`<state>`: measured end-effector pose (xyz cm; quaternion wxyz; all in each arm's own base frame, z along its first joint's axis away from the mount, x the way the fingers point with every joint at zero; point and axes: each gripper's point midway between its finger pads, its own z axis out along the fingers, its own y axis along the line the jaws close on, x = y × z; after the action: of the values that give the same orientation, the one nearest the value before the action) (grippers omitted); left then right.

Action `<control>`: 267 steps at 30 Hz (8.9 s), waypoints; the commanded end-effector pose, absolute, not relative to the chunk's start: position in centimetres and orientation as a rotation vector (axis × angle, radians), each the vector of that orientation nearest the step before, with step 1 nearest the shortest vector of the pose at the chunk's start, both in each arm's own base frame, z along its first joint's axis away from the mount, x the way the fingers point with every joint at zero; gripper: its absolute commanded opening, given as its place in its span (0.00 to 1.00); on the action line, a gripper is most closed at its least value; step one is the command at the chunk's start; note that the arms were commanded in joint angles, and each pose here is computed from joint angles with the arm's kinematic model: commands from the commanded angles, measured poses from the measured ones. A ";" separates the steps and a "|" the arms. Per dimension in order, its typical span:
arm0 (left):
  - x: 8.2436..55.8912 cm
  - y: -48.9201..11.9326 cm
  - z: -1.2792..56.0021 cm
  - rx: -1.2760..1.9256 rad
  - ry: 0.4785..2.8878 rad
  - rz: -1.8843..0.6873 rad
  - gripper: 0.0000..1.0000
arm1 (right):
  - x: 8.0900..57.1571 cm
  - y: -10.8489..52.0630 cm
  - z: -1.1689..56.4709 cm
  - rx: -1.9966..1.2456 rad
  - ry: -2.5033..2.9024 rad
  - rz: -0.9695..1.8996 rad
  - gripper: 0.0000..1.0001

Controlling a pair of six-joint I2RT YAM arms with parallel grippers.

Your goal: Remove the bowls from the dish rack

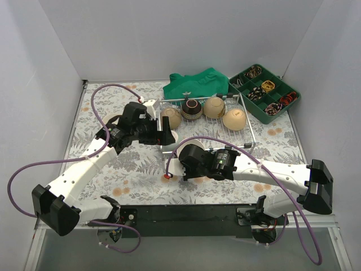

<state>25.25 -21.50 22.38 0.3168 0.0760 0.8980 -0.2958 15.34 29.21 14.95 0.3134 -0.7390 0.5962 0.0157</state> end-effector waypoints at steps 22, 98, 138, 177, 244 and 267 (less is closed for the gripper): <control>22.3 -27.6 16.4 0.417 2.503 -0.402 0.16 | 14.8 31.1 16.1 -1.951 1.491 0.115 0.01; 41.3 -6.1 9.2 -0.760 2.316 -0.310 0.47 | 22.2 22.1 18.9 -0.945 1.894 0.288 0.98; 32.0 -6.8 20.2 -0.201 2.034 -0.250 0.98 | 42.5 12.4 14.1 -0.904 2.004 -0.778 0.99; 32.1 -7.0 19.9 -0.190 2.025 -0.253 0.98 | 42.0 12.6 11.6 -0.927 1.952 -0.903 0.52; 29.1 -23.8 24.2 0.095 1.859 -1.027 0.98 | 26.4 28.6 32.0 -0.304 1.614 1.152 0.02; 28.2 -27.4 22.7 0.046 1.845 -1.176 0.26 | 23.1 29.1 32.9 -0.307 1.527 1.374 0.04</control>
<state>28.22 -27.41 20.62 0.4343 0.0198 0.7732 -0.4617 24.05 29.21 27.74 0.4601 -0.1171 0.7057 0.5259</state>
